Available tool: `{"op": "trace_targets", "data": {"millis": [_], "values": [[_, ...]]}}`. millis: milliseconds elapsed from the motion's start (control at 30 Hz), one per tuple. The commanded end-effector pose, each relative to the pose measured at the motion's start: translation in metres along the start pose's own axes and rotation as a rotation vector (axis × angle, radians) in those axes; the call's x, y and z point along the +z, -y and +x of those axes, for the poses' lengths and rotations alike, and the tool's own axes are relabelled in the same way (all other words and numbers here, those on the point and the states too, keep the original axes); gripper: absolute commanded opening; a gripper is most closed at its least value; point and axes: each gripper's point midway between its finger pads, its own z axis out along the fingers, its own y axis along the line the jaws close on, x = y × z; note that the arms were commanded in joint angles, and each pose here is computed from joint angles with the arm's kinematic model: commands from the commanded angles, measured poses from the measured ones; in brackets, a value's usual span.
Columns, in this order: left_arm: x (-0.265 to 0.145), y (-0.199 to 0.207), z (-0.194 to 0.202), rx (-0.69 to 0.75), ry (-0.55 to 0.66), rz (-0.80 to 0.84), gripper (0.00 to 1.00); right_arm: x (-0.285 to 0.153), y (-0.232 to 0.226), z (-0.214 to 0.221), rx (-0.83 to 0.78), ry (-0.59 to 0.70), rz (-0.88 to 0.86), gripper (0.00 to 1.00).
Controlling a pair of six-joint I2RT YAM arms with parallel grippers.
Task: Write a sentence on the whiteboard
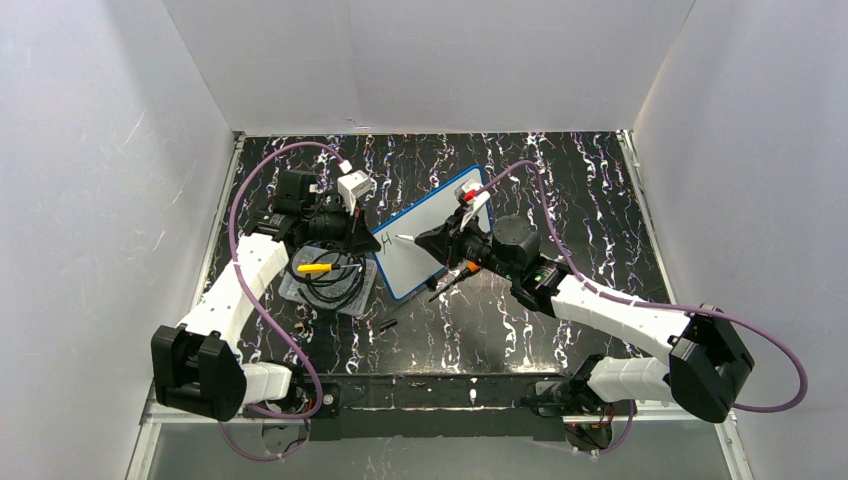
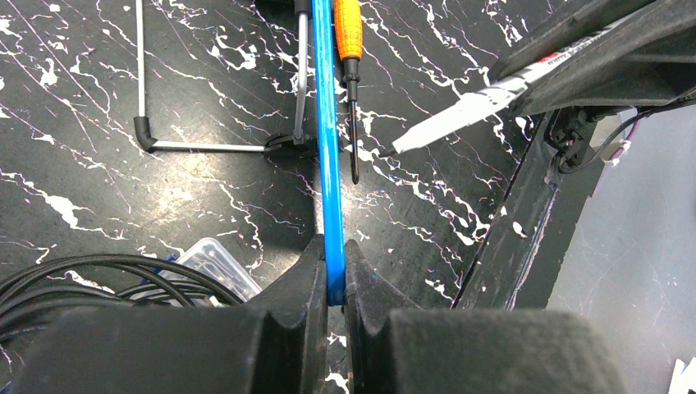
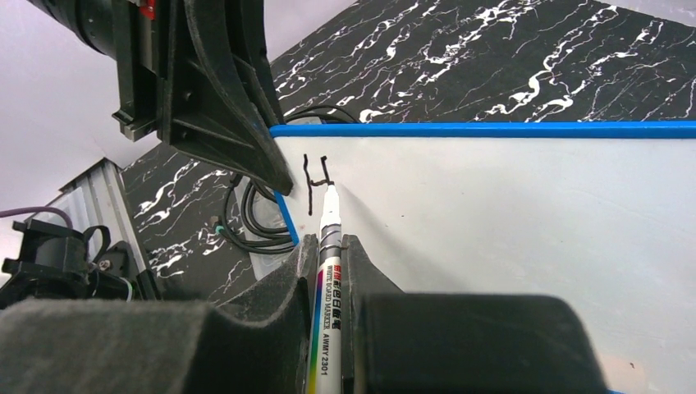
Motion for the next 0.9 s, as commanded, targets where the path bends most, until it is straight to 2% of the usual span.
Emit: {"op": "trace_targets", "data": {"millis": [0,567,867], "values": [[-0.008,0.026,-0.009,-0.015,0.02,0.096,0.0,0.005,0.002,-0.015,-0.026,0.057,0.017,0.01],[-0.007,0.026,-0.008,-0.019,0.017,0.103,0.0,0.019,0.005,-0.018,-0.042,0.07,0.023,0.01],[-0.008,0.026,-0.009,-0.017,0.019,0.101,0.0,0.022,0.0,-0.007,-0.047,0.024,-0.02,0.01]]}}
